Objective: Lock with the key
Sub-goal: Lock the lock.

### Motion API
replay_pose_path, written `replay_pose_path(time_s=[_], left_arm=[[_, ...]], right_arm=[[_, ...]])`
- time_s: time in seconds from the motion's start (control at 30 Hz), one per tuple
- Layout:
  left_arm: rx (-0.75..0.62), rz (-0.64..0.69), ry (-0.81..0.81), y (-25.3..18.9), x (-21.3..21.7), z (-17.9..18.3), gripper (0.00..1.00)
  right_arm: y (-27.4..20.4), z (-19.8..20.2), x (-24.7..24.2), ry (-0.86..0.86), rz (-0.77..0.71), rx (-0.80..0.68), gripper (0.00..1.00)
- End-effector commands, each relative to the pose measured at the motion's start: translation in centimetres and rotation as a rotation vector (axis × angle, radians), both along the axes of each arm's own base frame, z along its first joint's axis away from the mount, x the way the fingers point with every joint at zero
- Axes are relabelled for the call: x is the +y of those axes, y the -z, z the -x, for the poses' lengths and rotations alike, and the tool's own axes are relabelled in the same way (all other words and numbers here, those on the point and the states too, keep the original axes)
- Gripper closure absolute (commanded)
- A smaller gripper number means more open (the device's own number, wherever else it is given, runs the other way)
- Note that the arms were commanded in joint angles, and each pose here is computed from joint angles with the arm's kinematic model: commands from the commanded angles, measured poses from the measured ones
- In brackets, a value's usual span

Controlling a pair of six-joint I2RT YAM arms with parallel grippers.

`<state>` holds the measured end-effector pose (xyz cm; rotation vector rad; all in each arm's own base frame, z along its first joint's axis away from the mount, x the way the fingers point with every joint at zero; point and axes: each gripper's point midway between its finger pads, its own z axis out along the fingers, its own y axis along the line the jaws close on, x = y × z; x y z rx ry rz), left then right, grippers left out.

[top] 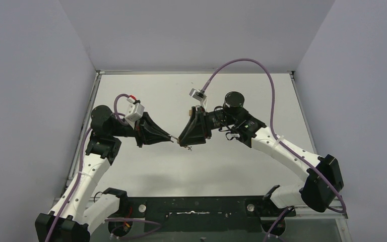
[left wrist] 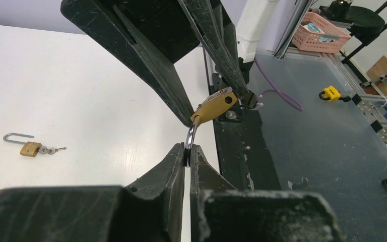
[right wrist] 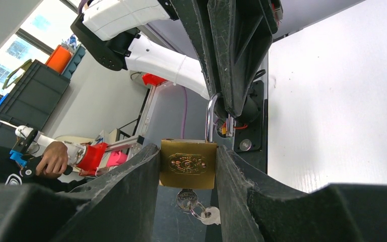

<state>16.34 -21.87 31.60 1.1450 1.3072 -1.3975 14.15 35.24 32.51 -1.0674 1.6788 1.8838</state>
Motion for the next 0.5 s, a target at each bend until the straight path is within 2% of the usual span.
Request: replay_pose_path(time_s=[0.0, 0.17, 0.27, 0.3, 0.43, 0.47], left_arm=[[-0.08, 0.014, 0.025, -1.9, 0.2, 0.7, 1.0], [-0.071, 0.019, 0.019, -2.2, 0.1, 0.9, 1.0], [-0.052, 0.036, -0.021, -2.9, 0.0, 0.2, 1.0], [-0.045, 0.045, -0.039, -3.2, -0.1, -0.1, 1.0], [-0.056, 0.133, -0.141, -5.3, -0.3, -2.0, 1.0], [-0.059, 0.162, -0.174, -5.8, -0.2, -2.4, 1.0]], right_arm=[[-1.5, -0.1, 0.0, -0.009, -0.064, -0.064, 0.72], [-1.2, -0.8, 0.5, 0.006, -0.059, -0.068, 0.7], [-0.8, -2.1, 0.8, 0.059, -0.006, -0.115, 0.61], [-0.4, -2.5, 0.8, 0.079, 0.03, -0.138, 0.54], [-1.3, -3.9, 0.6, 0.13, 0.087, -0.258, 0.08], [-1.8, -4.3, 0.4, 0.147, 0.088, -0.291, 0.02]])
